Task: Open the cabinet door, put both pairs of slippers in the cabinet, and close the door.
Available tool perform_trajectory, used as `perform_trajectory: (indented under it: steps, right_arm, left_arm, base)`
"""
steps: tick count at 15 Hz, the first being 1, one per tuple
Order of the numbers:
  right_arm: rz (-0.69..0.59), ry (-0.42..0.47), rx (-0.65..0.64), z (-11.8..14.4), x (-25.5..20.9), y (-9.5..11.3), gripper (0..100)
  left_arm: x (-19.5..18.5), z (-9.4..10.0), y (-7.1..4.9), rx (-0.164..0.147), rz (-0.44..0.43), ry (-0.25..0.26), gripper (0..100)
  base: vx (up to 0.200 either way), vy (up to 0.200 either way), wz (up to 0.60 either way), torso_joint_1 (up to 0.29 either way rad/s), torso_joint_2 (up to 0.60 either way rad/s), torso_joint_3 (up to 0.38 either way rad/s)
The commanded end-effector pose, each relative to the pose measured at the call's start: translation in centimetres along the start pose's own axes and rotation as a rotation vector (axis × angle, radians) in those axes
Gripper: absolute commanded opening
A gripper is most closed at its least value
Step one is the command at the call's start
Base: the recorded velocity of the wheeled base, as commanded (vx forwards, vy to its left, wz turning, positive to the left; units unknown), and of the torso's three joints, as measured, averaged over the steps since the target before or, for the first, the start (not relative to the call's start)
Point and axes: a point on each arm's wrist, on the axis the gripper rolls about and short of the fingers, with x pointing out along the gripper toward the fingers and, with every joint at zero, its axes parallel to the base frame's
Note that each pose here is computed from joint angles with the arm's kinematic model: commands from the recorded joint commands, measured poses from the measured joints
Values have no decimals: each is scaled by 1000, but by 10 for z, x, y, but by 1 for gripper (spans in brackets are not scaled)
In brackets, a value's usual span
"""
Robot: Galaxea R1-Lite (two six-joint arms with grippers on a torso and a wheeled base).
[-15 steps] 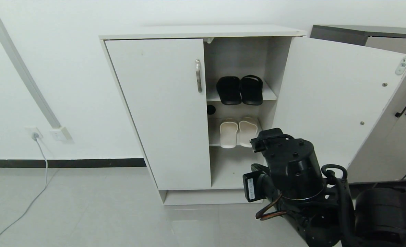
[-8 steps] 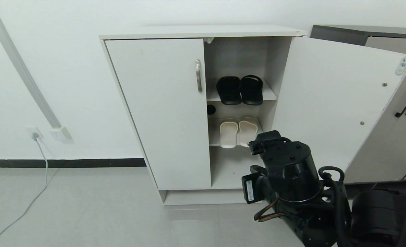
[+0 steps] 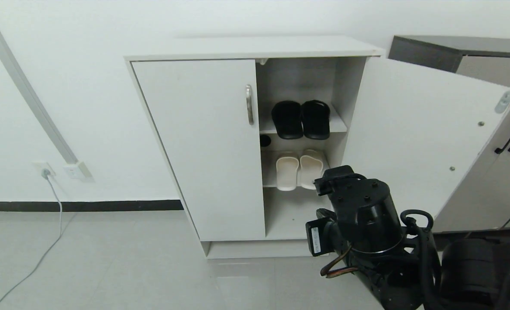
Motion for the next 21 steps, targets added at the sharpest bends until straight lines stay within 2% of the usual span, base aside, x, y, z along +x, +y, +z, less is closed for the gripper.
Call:
perform_trajectory:
  steps: [1, 11, 21]
  right_arm:
    - [-1, 1, -1, 0, 0, 0, 0]
    - [-1, 4, -5, -1, 0, 0, 0]
    - [2, 11, -11, -3, 0, 0, 0]
  left_arm:
    - [0, 0, 0, 1, 2, 3, 0]
    - [0, 0, 0, -1, 2, 3, 0]
    - [0, -1, 0, 1, 2, 5, 0]
  base:
    - [0, 0, 0, 36, -574, -359]
    - [0, 0, 0, 122, -475, -339]
    - [0, 0, 0, 202, -510, -314]
